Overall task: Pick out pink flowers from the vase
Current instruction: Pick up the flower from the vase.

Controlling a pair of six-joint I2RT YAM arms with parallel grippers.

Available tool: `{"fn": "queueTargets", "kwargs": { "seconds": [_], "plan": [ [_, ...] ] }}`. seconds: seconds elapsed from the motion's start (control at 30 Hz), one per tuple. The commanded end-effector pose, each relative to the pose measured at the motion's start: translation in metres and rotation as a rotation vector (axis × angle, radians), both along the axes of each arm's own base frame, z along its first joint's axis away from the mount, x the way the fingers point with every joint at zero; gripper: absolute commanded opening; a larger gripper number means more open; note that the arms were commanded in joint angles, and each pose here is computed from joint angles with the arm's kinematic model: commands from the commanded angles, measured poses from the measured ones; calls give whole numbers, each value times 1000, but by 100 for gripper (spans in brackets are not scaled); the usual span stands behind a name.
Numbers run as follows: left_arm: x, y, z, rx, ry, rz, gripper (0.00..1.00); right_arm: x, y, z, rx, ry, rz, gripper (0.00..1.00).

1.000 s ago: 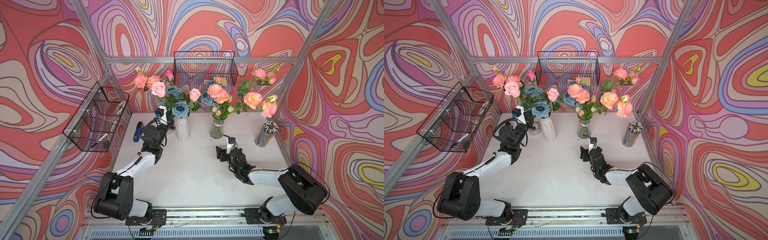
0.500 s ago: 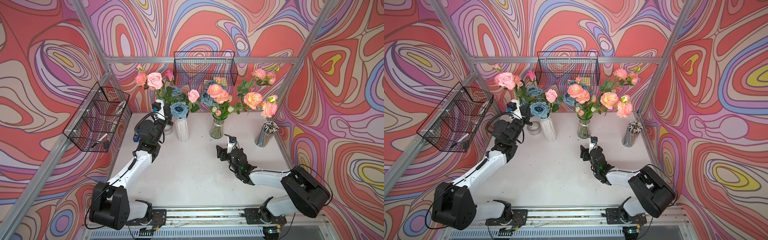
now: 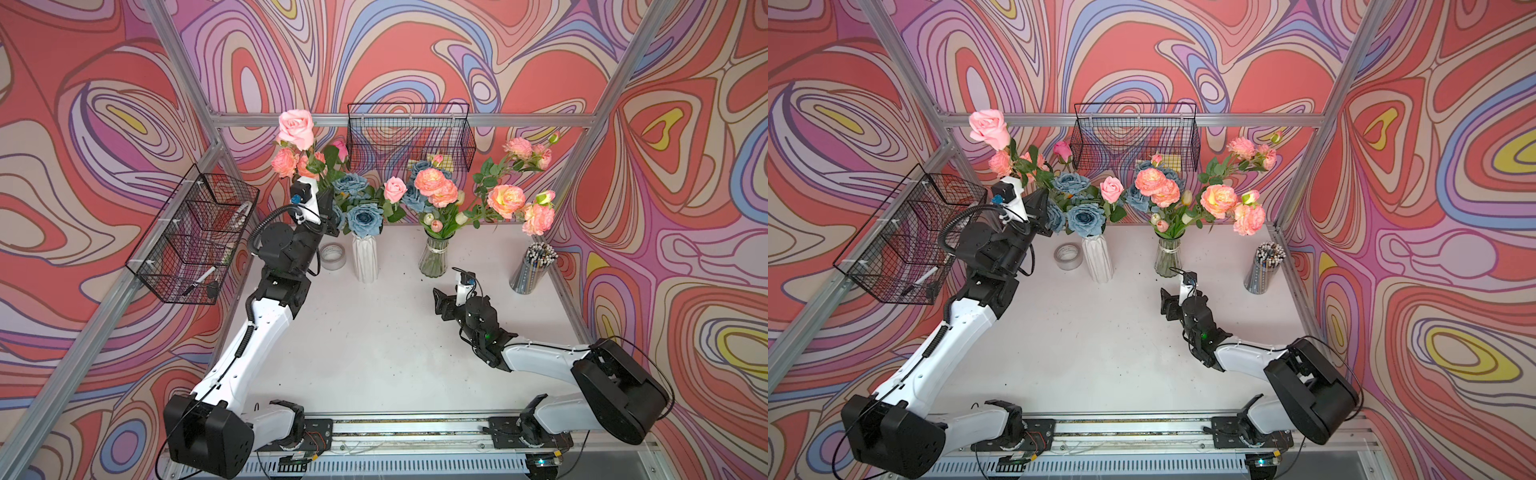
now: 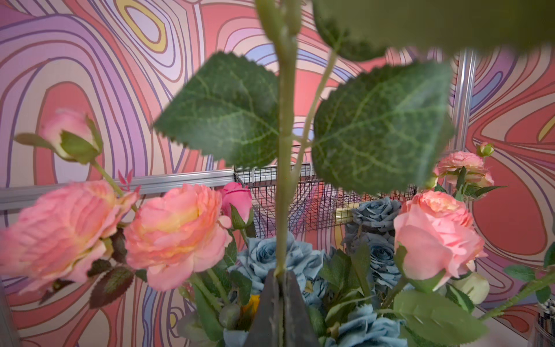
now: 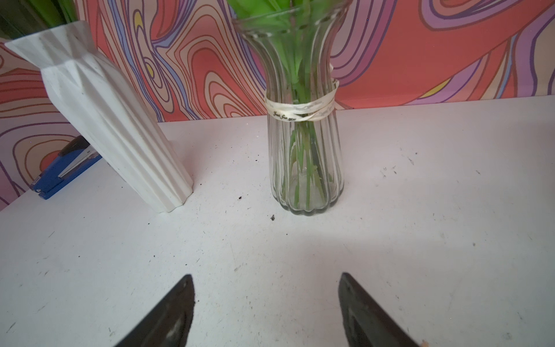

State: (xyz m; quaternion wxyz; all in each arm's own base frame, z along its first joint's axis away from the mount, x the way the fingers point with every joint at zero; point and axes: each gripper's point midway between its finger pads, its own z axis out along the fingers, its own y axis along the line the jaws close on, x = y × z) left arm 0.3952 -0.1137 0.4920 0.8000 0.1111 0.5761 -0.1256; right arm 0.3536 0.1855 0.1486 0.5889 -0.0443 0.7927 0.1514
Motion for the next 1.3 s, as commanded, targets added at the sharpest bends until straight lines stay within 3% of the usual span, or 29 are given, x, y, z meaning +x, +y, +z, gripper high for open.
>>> {"fn": "queueTargets", "kwargs": {
  "seconds": [0.0, 0.17, 0.33, 0.53, 0.73, 1.1, 1.27],
  "plan": [
    [-20, -1, 27, 42, 4, -15, 3, -1, 4, 13, 18, -11, 23, 77],
    [-43, 1, 52, 70, 9, -28, 3, -5, 14, 30, 13, -7, 87, 78],
    [-71, 5, 69, 64, 33, -54, 1, -16, 30, 71, 68, -50, 201, 80],
    [-110, -21, 75, 109, 106, -266, 0, -41, 67, 127, 153, -105, 456, 81],
    [-145, -50, 59, 137, 175, -514, 0, -71, 95, 180, 238, -168, 695, 81],
    [-158, -92, 23, 25, 327, -917, 0, -93, 128, 222, 271, -199, 932, 80],
    [-145, -95, -4, -9, 386, -931, 0, -98, 139, 239, 285, -217, 1015, 78]
  ]
}}
